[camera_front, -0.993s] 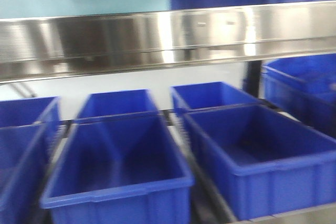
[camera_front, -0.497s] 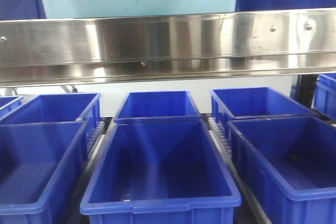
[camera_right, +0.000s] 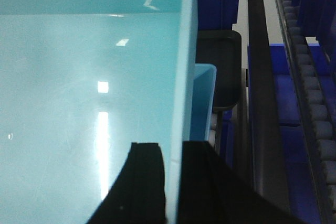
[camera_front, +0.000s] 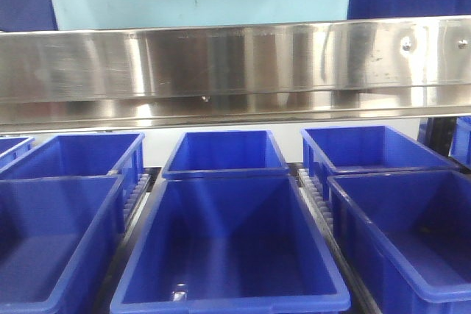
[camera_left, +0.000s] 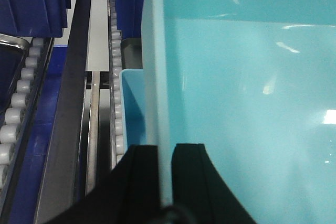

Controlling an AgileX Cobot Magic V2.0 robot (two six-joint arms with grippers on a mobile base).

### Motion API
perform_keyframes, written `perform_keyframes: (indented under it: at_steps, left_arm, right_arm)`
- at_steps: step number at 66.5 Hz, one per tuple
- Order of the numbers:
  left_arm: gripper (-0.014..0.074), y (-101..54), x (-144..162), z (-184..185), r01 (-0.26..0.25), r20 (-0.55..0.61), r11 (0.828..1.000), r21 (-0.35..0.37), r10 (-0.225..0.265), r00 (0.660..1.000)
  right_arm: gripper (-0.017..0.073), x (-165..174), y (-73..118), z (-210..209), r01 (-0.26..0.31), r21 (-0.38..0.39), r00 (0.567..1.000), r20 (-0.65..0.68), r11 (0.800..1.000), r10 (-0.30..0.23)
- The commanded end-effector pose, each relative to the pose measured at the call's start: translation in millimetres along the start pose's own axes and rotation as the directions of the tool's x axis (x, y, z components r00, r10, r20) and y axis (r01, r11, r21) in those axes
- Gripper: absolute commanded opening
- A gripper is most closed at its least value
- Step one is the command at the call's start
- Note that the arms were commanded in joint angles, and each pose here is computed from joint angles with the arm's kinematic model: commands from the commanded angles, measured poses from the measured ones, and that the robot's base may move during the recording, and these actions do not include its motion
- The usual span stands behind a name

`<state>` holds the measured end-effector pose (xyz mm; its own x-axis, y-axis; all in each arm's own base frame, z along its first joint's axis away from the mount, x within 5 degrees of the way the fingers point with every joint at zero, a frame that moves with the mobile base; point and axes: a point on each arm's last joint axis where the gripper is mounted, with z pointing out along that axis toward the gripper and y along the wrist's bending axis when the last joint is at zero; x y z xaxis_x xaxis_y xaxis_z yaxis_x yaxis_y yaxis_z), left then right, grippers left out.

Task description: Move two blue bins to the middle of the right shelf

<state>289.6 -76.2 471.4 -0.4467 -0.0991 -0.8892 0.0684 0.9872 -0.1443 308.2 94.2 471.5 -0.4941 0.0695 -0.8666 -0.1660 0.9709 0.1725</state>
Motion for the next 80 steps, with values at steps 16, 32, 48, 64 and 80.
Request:
perform_keyframes:
  at_steps: [16,32,48,64,80]
  left_arm:
    - [-0.0111,-1.2,-8.1,-8.1,-0.007,0.064,1.0,0.016,0.006,0.998]
    - [-0.0111,-1.2,-8.1,-8.1,-0.007,0.064,1.0,0.016,0.006,0.998]
    - [-0.0111,-1.2,-8.1,-8.1,-0.007,0.064,1.0,0.016,0.006,0.998]
    - [-0.0111,-1.2,-8.1,-8.1,-0.007,0.064,1.0,0.016,0.006,0.998]
    - [-0.0111,-1.2,-8.1,-8.1,-0.007,0.064,1.0,0.016,0.006,0.998]
  right_arm:
    - [-0.0153,-7.3,-0.8,-7.0,0.017,0.0,0.998,0.06,1.0,-0.017]
    - [-0.0153,-7.3,-0.8,-7.0,0.017,0.0,0.998,0.06,1.0,-0.017]
    - [-0.0153,-7.3,-0.8,-7.0,0.017,0.0,0.998,0.06,1.0,-0.017]
    - [-0.0153,-7.3,-0.8,-7.0,0.017,0.0,0.998,0.06,1.0,-0.017]
    - [-0.0153,-7.5,-0.8,-7.0,0.017,0.0,0.998,0.062,1.0,-0.017]
